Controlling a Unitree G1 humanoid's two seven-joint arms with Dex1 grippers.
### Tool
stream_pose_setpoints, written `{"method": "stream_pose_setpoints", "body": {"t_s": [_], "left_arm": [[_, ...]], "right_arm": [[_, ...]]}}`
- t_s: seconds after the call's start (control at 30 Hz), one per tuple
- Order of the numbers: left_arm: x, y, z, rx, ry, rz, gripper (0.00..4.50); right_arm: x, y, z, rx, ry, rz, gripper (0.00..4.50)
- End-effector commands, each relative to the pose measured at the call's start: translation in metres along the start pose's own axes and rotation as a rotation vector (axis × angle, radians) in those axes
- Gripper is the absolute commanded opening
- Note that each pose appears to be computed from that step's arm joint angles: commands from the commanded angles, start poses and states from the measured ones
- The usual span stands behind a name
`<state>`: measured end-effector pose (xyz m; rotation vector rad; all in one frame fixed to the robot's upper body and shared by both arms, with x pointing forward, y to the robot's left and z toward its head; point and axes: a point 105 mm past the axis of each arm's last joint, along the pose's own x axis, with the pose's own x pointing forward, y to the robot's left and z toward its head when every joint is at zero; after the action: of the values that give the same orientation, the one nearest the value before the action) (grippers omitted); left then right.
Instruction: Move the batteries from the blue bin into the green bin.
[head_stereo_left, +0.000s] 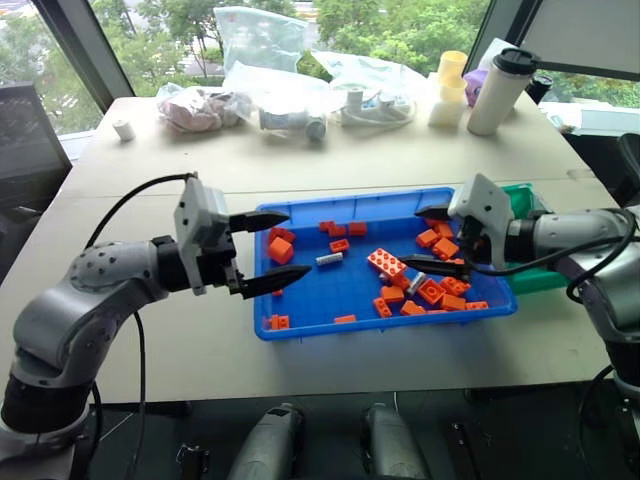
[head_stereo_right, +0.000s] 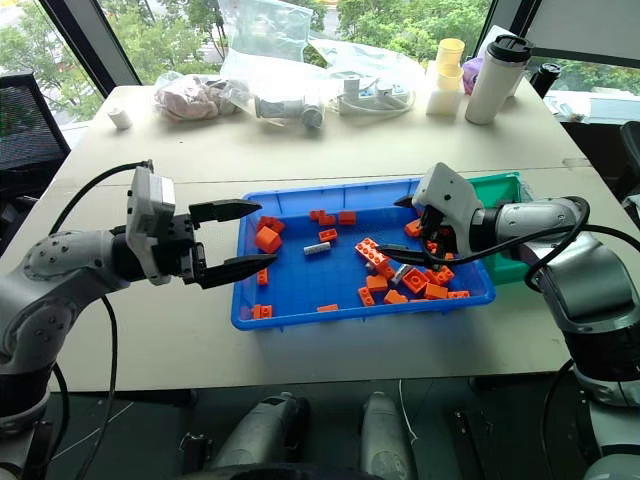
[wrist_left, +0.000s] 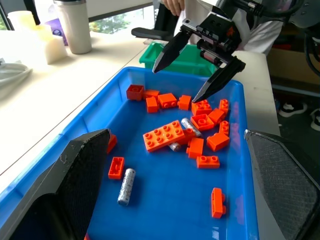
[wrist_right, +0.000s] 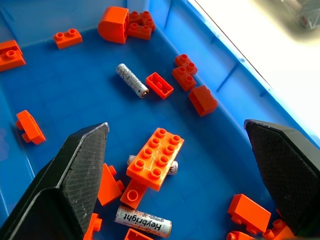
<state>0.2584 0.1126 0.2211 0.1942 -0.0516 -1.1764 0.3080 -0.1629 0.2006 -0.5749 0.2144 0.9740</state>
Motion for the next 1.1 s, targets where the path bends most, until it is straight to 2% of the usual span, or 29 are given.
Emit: {"method": "stream_pose_setpoints", "body": {"t_s": [0.03,0.77,1.1], "left_arm": [[-0.007,0.001,0.008,0.039,-0.015,0.020,4.50],[-0.016,0.005,0.001,0.068,0.037,0.053,4.50],[-0.029,0.021,0.005,0.095,0.051,0.135,4.50]], "right_arm": [[-0.003,0.003,0.012,-0.052,-0.028,0.007,4.49],[0.018,0.020,0.018,-0.095,-0.049,0.113,4.49],[0.080,0.030,0.025,-0.157,-0.070,0.287,4.49]]}}
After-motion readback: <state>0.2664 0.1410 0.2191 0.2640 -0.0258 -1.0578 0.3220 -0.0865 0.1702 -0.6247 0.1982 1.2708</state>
